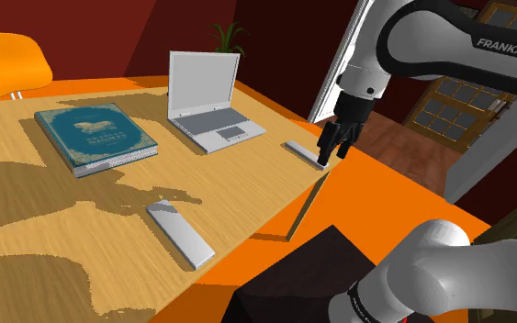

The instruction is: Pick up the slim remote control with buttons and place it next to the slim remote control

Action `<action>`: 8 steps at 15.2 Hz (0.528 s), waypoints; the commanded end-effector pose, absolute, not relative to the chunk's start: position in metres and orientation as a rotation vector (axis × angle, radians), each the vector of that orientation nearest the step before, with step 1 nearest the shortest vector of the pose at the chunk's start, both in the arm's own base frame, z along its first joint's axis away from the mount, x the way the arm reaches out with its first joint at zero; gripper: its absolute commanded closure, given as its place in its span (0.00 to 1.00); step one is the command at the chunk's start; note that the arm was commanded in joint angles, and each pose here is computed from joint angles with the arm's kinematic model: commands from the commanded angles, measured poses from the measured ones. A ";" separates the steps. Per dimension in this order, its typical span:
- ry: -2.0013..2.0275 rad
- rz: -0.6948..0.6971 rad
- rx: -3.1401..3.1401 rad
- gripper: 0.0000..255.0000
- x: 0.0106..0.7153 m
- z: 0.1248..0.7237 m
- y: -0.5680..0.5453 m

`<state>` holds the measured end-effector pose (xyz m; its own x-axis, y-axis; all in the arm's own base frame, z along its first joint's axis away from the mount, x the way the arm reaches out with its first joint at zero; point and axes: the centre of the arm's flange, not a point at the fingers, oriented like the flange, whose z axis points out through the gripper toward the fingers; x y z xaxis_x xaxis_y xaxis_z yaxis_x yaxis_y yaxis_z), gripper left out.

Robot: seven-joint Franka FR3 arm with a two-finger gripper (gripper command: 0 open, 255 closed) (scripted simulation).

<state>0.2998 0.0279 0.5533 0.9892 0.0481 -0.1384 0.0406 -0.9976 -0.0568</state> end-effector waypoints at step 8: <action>-0.056 0.172 -3.090 0.00 0.345 0.511 -0.036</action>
